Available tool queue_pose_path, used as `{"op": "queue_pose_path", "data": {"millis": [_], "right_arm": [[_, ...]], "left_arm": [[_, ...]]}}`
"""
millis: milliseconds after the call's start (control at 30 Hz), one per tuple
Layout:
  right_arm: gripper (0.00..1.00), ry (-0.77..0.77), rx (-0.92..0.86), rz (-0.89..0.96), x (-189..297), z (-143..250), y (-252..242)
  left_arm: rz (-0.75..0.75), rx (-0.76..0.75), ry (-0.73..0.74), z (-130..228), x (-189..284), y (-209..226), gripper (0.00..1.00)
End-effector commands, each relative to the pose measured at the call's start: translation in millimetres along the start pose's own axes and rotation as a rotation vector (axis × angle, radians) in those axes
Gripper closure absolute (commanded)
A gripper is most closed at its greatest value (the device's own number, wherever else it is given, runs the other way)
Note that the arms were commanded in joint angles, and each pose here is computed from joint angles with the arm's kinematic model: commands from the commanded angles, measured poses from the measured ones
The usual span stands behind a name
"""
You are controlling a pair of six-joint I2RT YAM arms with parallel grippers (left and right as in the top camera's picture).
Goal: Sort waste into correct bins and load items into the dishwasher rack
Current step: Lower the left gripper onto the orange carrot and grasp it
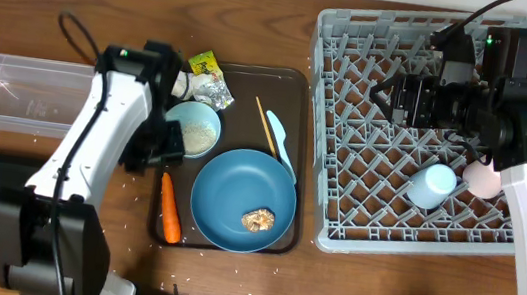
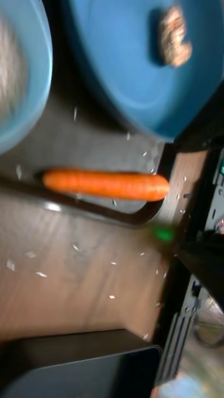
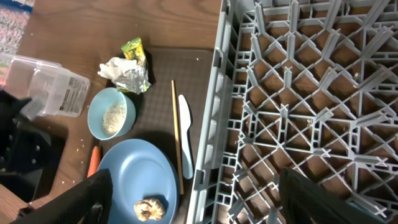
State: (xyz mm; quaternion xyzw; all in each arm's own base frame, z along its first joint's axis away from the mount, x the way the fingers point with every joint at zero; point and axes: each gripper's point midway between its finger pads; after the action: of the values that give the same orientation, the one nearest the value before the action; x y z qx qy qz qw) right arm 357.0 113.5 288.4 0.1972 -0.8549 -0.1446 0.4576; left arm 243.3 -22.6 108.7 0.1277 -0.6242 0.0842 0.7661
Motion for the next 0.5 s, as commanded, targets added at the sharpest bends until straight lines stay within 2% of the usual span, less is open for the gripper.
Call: {"op": "queue_pose_path", "data": {"millis": [0,167,367,467], "right_arm": [[0.2,0.003,-0.005,0.001,-0.9,0.8,2.6],[0.19,-0.006,-0.004,0.034,-1.0,-1.1,-3.1],[0.18,-0.007,-0.004,0.041,-1.0,-1.1,-4.3],[0.18,-0.007,-0.004,0.041,-1.0,-1.3,-4.2]], "left_arm": [[-0.02,0.096,-0.012,13.8,-14.2,14.2,0.47],[0.097,0.089,-0.051,19.3,-50.4,-0.9,0.34],[0.111,0.085,-0.046,26.8,-92.0,-1.1,0.35],[0.113,0.085,-0.052,27.6,-100.4,-0.9,0.44]]}}
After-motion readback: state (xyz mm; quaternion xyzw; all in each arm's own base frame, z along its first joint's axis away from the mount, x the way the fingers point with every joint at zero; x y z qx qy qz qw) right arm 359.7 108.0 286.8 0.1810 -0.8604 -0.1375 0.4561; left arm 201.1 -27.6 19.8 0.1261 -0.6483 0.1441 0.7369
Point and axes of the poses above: each gripper's point midway between its finger pads, its own x axis back along the fingers, its own y axis along the line the jaws close on, z = x × y, and after that the axes turned 3 degrees about -x, right-handed
